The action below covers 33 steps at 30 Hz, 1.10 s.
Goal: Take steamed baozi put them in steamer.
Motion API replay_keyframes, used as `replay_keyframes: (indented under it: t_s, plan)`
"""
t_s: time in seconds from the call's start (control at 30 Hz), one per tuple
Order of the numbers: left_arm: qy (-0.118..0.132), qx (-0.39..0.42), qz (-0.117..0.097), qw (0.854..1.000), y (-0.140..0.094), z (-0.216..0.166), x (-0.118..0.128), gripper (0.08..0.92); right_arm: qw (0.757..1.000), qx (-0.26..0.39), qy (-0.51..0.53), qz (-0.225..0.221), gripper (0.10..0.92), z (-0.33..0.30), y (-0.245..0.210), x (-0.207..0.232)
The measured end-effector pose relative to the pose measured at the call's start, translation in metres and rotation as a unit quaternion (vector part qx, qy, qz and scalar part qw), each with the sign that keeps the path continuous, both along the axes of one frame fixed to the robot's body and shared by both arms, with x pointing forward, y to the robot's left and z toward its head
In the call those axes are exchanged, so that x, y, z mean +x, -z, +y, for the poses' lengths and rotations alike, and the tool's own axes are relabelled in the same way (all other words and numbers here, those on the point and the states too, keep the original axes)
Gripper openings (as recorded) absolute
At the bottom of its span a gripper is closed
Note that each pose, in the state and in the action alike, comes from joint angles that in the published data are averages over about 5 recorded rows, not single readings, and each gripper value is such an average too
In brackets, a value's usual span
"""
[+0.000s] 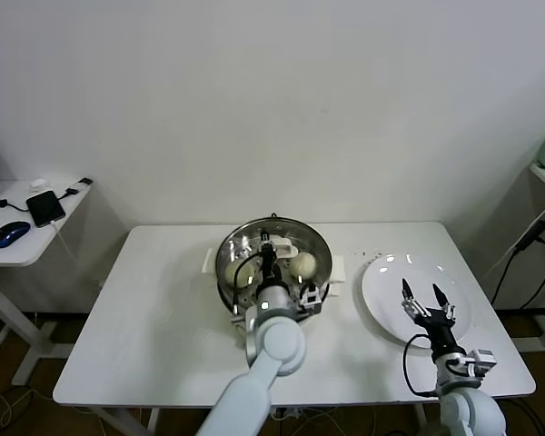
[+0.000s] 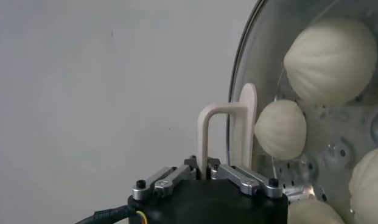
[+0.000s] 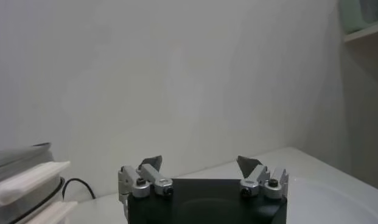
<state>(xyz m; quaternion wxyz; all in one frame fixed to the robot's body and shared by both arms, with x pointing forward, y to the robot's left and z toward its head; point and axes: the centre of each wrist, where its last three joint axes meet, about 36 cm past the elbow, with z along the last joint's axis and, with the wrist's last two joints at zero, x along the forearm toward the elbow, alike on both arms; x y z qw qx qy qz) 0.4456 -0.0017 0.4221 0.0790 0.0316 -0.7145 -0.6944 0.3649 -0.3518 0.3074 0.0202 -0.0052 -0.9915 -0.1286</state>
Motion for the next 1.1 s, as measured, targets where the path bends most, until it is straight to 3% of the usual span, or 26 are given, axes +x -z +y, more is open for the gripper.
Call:
replay_keyframes:
  t_s: [0.4,0.73,1.1]
  plan:
    - [0.004,-0.024,-0.007,1.000,-0.006,0.001,-0.013,0.502,1.000,0.000,0.000,0.000,0.823,0.000,0.000,0.001]
    - [0.029,-0.078,0.007,0.997,-0.028,0.002,-0.044,0.784,1.000,-0.001,0.000,0.000,0.823,-0.001,0.001,0.004]
    - [0.031,-0.112,-0.007,0.993,-0.049,0.030,-0.070,0.823,1.000,0.000,-0.004,0.000,0.823,0.004,0.002,-0.001]
